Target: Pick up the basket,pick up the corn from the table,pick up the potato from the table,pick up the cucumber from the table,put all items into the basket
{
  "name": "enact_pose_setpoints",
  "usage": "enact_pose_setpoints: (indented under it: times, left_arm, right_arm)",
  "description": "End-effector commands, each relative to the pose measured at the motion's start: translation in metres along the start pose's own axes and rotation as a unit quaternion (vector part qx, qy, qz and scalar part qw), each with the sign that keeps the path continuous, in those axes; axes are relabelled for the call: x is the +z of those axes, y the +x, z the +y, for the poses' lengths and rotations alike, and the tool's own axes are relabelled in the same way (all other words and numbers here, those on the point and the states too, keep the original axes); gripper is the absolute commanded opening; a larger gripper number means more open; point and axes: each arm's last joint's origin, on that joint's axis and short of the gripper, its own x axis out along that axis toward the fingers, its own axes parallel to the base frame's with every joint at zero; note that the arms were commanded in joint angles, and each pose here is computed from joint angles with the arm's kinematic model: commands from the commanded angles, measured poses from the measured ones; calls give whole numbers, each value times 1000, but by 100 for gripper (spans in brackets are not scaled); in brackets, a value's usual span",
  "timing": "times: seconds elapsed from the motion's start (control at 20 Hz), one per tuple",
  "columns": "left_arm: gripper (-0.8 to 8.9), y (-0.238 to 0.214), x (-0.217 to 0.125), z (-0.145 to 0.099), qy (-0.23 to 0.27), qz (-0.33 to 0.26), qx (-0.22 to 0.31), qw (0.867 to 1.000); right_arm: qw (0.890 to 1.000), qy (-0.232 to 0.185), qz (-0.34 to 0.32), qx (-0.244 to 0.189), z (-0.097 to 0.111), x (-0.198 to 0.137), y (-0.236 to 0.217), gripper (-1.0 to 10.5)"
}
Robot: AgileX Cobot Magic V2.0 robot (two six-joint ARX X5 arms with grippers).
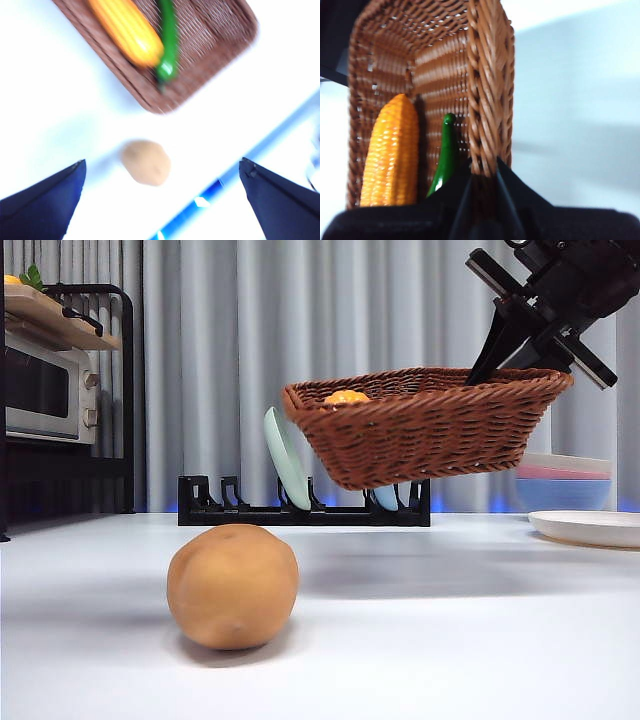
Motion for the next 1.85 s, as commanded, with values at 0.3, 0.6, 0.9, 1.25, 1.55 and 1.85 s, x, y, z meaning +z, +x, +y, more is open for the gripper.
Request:
enact_pose_setpoints:
  times: [0.3, 0.6, 0.9, 1.25, 1.55, 1.85]
  left_arm:
    - [590, 65, -42, -30, -68, 18, 91, 993]
    - [589, 121, -67, -14, -143, 12, 79, 986]
    - [589, 165, -64, 0, -175, 42, 77, 981]
    - [588, 219, -63, 15, -168, 83, 98, 977]
    - [-8, 223, -68, 15, -101, 113, 102, 983]
    - [-8, 141, -72, -8, -64, 65, 31, 995]
  right_arm:
    - [1000, 5, -4, 30, 0, 3, -3, -17]
    - [1000, 2, -4, 30, 0, 3, -3, -17]
    - [1000, 2, -5, 30, 0, 4, -4, -17]
    - [1000, 3, -6, 28, -1, 4, -4, -17]
    - [1000, 2, -6, 27, -1, 4, -4, -17]
    - [1000, -1, -6, 25, -1, 4, -4, -17]
